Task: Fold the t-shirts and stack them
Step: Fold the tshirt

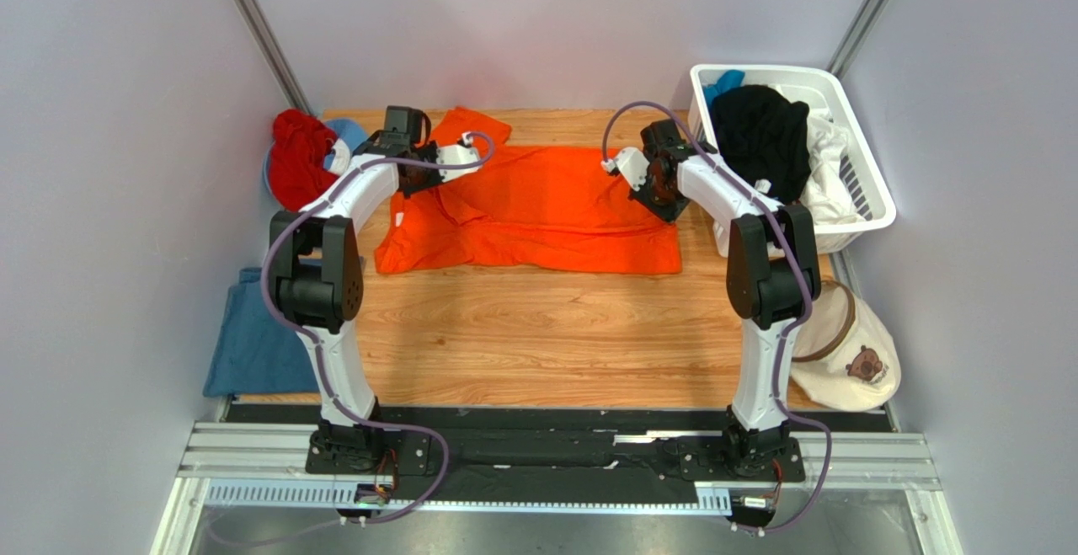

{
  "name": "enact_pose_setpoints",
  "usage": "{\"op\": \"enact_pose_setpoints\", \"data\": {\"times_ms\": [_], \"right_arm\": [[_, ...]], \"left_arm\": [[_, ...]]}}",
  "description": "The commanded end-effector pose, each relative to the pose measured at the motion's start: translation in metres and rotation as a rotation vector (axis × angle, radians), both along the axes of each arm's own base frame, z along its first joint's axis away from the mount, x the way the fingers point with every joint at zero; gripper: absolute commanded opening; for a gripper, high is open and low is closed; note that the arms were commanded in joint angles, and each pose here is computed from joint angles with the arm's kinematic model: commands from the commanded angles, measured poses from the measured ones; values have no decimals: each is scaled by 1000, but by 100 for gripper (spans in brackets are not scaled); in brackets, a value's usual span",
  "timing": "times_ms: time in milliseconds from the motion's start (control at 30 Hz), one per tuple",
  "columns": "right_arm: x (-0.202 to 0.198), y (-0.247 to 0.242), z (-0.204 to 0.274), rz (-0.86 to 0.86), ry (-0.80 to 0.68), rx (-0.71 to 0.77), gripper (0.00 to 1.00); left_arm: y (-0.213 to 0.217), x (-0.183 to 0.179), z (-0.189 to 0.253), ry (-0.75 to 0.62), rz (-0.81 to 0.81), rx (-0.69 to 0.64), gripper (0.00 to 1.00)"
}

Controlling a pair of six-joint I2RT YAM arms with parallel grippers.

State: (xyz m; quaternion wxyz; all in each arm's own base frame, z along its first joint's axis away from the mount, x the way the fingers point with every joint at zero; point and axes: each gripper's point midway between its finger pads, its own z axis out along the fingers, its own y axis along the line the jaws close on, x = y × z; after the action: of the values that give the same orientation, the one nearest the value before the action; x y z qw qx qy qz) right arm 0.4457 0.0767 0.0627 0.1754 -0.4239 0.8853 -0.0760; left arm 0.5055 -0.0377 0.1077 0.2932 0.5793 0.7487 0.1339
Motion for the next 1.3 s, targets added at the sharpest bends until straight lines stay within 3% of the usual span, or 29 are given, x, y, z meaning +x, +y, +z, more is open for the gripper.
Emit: {"op": "enact_pose_setpoints", "data": {"times_ms": [0,633,700,833,1000,1267], "right_arm": [[17,0,13,-18,-62,-3,1],[18,-4,11,-25,-62,-23,1],[19,-3,10,-28,-65,-23,4],[22,-4,7,-38,-71,-32,19],[26,-7,8,-52,-92,-51,25],[28,-13,13,-77,-124,-74,45]], "left_arm": [[-2,19,18,-74,15,-27,0],[-16,39,18,-132,20,-9,0],[-17,39,17,-131,17,-6,0],[-16,38,16,-128,15,6,0],[-14,36,14,-126,16,13,0],[-15,40,11,-133,15,15,0]]}}
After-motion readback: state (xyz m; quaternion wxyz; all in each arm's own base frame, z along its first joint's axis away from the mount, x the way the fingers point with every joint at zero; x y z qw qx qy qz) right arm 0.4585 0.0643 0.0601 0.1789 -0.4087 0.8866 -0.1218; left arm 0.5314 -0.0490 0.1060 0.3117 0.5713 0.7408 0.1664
